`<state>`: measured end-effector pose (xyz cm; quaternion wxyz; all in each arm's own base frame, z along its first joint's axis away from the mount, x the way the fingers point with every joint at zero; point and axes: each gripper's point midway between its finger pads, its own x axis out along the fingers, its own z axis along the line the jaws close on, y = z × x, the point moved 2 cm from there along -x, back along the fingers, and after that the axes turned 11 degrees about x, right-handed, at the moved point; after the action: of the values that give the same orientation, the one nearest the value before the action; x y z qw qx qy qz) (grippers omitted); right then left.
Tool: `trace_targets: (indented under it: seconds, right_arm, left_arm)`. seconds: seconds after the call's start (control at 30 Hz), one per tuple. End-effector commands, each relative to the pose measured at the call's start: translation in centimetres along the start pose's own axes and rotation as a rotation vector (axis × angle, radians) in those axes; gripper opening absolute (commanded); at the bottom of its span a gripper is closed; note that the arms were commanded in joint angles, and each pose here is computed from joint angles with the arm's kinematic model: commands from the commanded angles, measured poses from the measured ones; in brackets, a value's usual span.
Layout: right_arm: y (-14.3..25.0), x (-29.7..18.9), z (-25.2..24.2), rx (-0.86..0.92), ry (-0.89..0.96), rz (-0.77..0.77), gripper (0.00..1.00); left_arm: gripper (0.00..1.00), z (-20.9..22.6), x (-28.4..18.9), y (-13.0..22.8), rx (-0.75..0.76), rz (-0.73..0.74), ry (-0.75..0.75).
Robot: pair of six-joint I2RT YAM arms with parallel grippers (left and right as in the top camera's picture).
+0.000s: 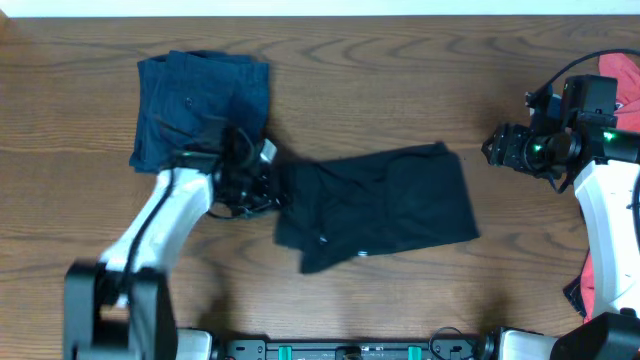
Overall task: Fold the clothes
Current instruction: 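Fold the shirt's left end rightward over the bundle with the left gripper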
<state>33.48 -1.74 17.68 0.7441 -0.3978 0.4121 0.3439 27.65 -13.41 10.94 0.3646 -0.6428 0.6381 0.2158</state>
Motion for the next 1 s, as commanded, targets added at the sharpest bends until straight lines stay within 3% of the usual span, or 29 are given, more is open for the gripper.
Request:
trace_targets:
  seconds: [0.0, 0.2, 0.47, 0.7, 0.97]
  right_arm:
    - [-0.3, -0.3, 0.1, -0.010, -0.007, -0.011, 0.68]
    - [-0.5, -0.3, 0.2, -0.011, -0.009, -0.017, 0.68]
    - [-0.5, -0.3, 0.2, -0.011, -0.009, -0.017, 0.68]
    - [-0.4, -0.3, 0.2, -0.011, -0.009, -0.017, 0.68]
    - [-0.3, -0.3, 0.2, -0.007, -0.012, -0.011, 0.69]
  left_arm:
    - [0.06, -2.2, -2.4, -1.2, 0.101, -0.091, -0.027]
    - [0.06, -7.0, -4.4, -2.2, 0.155, -0.182, 0.018]
    - [0.06, -13.9, -2.4, -3.3, 0.236, -0.250, 0.099]
    - [0.06, -15.9, 1.8, -2.5, 0.307, -0.240, 0.014]
    - [0.10, -18.8, 8.6, -2.5, 0.437, -0.216, 0.094]
